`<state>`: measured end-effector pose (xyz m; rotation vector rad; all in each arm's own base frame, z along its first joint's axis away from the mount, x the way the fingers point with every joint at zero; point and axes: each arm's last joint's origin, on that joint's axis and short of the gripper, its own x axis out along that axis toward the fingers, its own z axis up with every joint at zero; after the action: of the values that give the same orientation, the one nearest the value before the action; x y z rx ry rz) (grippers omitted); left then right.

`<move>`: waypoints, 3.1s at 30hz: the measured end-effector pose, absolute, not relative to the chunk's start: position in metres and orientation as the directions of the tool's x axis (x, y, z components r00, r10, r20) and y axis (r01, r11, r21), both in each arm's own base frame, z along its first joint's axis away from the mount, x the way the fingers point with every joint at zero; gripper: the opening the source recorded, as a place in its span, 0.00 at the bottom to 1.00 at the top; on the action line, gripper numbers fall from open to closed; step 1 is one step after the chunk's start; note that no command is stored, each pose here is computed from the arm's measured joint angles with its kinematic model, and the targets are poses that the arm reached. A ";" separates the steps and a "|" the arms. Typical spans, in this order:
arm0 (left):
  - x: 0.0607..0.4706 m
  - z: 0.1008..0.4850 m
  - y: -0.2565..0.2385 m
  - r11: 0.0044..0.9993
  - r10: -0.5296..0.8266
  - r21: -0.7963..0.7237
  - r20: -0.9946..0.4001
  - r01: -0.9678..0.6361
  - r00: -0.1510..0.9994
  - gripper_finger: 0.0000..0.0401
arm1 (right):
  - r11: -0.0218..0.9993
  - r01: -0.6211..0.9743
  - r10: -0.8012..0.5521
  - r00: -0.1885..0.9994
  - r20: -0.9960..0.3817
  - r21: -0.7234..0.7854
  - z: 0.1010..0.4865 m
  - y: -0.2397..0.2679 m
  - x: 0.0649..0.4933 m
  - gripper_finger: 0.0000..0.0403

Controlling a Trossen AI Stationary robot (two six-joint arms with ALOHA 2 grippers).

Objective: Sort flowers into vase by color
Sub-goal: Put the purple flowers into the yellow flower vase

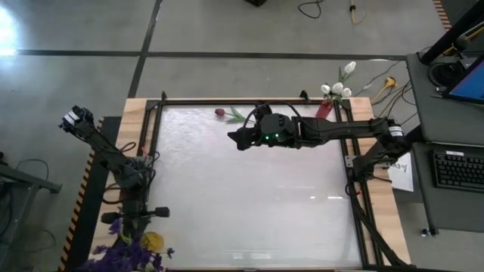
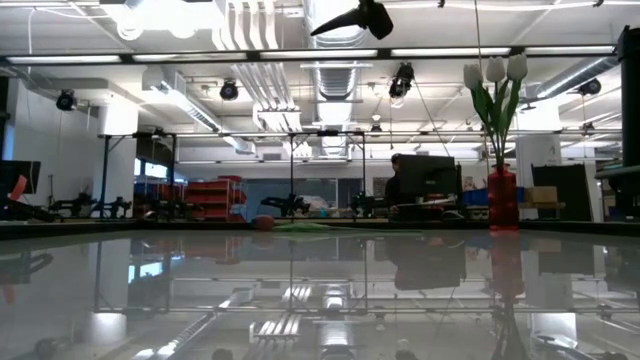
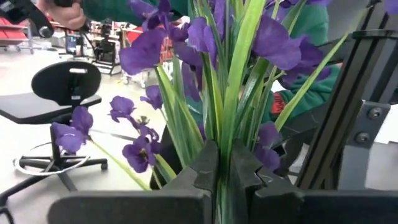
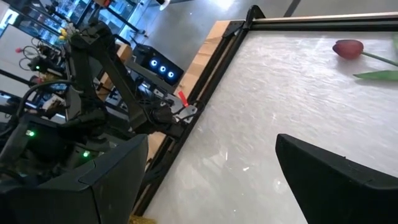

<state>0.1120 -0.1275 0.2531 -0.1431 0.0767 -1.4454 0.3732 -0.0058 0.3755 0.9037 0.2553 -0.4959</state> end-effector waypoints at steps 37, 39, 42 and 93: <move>0.105 0.230 -0.121 0.143 -0.990 -0.187 -0.022 0.972 0.142 0.00 | 0.510 0.512 -0.303 0.859 -0.413 0.691 0.376 -0.006 0.373 0.86; 0.105 0.229 -0.121 0.135 -0.991 -0.214 -0.023 0.967 0.133 0.00 | 0.510 0.513 -0.303 0.859 -0.414 0.691 0.376 -0.006 0.373 0.86; 0.105 0.229 -0.121 0.135 -0.991 -0.244 -0.028 0.960 0.133 0.00 | 0.510 0.512 -0.303 0.859 -0.413 0.691 0.376 -0.006 0.373 0.86; 0.100 0.210 -0.118 0.247 -0.962 -0.414 -0.211 0.876 0.172 0.05 | 0.509 0.516 -0.304 0.857 -0.417 0.689 0.375 -0.006 0.373 0.86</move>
<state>0.1002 -0.1182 0.2098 -0.2154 0.4744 -1.3188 0.3730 -0.0058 0.3753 0.9118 0.2560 -0.5001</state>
